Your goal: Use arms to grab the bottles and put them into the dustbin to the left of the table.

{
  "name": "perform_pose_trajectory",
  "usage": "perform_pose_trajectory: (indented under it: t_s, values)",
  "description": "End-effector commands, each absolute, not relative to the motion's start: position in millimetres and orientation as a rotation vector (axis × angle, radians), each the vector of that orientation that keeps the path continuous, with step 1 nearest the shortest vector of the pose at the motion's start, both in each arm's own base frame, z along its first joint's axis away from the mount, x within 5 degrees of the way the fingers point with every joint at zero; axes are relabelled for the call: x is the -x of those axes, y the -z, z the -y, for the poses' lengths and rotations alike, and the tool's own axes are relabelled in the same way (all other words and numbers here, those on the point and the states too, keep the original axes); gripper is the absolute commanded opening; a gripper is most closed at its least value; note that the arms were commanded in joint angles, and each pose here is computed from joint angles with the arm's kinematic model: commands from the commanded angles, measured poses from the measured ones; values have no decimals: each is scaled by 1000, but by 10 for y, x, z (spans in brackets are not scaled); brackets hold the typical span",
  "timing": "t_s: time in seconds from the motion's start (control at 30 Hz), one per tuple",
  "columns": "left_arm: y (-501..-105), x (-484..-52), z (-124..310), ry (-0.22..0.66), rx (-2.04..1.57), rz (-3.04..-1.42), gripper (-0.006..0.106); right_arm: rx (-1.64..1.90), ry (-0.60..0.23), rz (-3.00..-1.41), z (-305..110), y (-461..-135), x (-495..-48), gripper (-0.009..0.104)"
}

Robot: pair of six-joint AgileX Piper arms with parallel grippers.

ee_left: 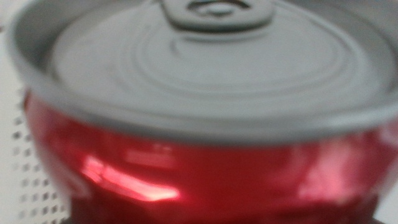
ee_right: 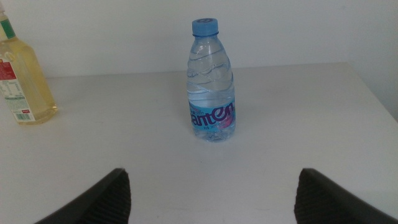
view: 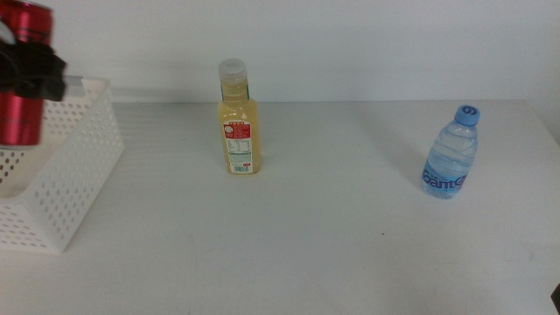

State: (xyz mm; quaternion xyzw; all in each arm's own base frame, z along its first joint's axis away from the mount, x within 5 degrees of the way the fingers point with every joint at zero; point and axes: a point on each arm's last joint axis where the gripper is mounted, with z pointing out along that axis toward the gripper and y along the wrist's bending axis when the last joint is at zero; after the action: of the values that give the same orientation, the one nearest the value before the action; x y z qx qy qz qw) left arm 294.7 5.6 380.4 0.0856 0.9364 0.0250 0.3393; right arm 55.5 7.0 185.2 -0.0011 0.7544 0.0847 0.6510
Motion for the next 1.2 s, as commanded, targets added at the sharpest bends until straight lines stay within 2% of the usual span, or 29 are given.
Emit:
perform_pose_trajectory:
  t_s: [0.0,0.17,0.37,0.57,0.73,0.9,1.17]
  values:
    - [-4050,-3000,-206,-92,-169,-2347,-5,13,-186,-1599,-67,-1966,-540,72]
    - [-4003,-3183,-473,-136,-155,-2438,-5,13,-186,-1599,-67,-1966,-540,72]
    - [-3849,-3467,-773,-118,-138,-2523,-5,13,-186,-1599,-67,-1966,-540,72]
    - [-3663,-3734,-1079,-16,-79,-2573,-5,13,-186,-1599,-67,-1966,-540,72]
    - [-3478,-3892,-1125,44,-171,-2612,-5,13,-186,-1599,-67,-1966,-540,72]
    - [-3257,-4021,-1157,62,-163,-2646,-5,13,-186,-1599,-67,-1966,-540,72]
    - [-2954,-4181,-1248,25,-157,-2683,-5,13,-186,-1599,-67,-1966,-540,72]
